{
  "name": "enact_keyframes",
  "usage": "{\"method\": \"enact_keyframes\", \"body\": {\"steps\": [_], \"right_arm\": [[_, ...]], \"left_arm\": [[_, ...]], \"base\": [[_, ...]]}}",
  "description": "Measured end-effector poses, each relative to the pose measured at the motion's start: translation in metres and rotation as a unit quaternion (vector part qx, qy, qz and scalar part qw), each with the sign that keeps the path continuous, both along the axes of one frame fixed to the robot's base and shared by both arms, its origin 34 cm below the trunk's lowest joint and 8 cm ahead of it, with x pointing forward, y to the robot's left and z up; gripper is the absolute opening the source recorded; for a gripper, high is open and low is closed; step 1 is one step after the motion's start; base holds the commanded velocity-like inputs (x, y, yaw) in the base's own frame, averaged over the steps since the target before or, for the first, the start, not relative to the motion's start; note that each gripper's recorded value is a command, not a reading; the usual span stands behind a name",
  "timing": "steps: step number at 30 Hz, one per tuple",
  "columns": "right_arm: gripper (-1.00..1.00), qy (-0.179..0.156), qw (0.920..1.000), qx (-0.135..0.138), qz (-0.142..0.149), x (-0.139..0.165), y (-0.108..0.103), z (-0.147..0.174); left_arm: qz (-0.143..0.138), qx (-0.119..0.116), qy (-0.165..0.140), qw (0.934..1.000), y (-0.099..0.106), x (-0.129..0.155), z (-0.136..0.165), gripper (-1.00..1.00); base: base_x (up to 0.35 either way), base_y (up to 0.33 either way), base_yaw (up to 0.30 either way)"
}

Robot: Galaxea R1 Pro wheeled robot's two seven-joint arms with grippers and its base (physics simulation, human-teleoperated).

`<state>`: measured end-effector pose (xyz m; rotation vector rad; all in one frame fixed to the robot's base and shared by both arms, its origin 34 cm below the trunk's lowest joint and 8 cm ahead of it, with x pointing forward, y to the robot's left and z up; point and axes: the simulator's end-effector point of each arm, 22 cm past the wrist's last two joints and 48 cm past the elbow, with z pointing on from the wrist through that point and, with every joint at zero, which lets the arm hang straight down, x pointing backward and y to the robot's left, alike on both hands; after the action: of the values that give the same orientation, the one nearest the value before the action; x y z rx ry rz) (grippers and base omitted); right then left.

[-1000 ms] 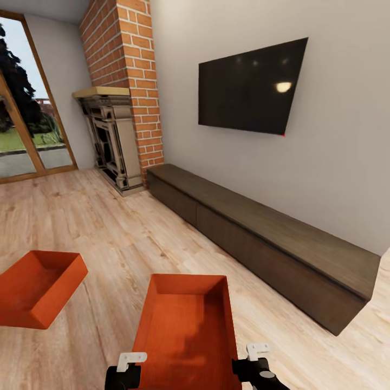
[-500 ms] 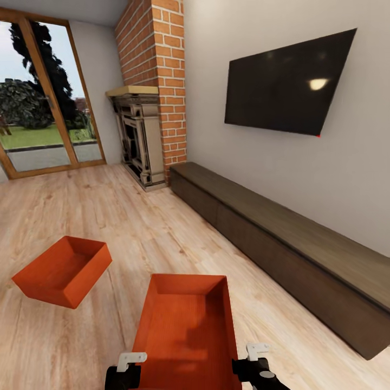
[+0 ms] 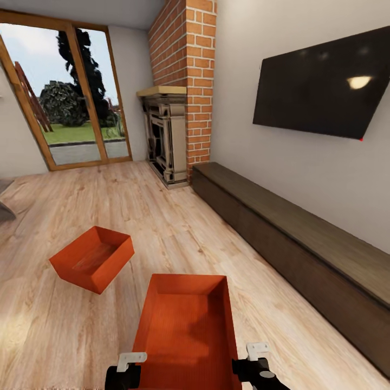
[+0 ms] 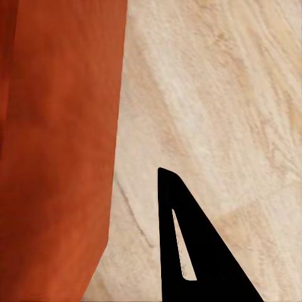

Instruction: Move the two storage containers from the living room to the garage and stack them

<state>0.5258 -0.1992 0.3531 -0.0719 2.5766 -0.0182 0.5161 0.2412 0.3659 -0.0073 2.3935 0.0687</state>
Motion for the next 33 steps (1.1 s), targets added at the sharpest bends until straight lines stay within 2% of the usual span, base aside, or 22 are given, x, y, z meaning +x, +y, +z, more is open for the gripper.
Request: {"method": "enact_keyframes", "body": {"steps": [10, 33], "right_arm": [[-1.0, 0.0, 1.0, 0.0, 0.0, 0.0, -0.0001, 0.0], [-1.0, 0.0, 1.0, 0.0, 0.0, 0.0, 0.0, 0.0]], "left_arm": [[0.0, 0.0, 0.0, 1.0, -0.0001, 0.0002, 0.0, -1.0], [0.0, 0.0, 0.0, 1.0, 0.0, 0.0, 0.0, -1.0]], "base": [[0.0, 0.0, 0.103], [0.0, 0.0, 0.284]]}}
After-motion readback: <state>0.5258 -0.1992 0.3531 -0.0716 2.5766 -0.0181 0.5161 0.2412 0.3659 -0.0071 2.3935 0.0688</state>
